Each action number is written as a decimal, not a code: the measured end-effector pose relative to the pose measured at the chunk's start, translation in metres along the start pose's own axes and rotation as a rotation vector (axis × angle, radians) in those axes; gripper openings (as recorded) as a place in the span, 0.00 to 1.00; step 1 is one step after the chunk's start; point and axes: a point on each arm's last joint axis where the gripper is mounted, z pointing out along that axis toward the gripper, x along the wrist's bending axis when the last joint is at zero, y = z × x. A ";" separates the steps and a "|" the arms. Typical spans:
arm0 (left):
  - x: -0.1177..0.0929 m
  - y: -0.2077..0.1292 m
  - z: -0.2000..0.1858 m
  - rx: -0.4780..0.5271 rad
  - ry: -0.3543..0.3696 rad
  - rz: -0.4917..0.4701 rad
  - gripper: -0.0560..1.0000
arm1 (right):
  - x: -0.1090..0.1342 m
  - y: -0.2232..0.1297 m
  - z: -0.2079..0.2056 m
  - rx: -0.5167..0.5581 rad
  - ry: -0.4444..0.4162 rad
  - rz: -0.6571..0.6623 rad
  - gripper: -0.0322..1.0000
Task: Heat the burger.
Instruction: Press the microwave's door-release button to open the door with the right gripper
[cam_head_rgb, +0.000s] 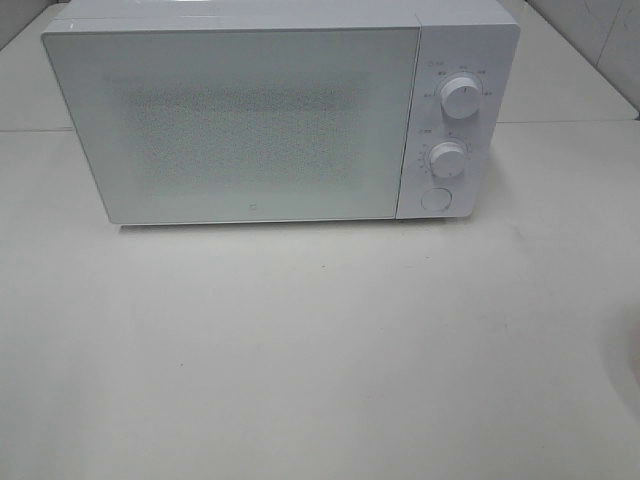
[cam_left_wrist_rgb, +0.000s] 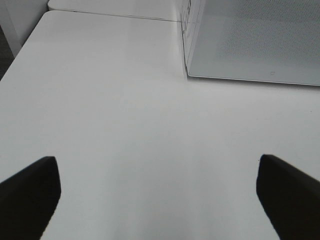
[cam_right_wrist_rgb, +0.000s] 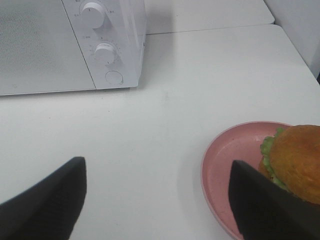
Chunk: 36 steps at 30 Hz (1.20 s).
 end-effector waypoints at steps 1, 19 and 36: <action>0.000 0.000 0.000 0.000 0.000 0.000 0.99 | 0.000 0.000 0.000 0.000 0.000 0.000 0.77; 0.000 0.000 0.000 0.000 0.000 0.000 0.99 | 0.000 0.000 0.000 -0.001 0.000 0.000 0.77; 0.000 0.000 0.000 0.000 0.000 0.000 0.99 | 0.007 0.039 0.019 -0.030 0.012 -0.005 0.77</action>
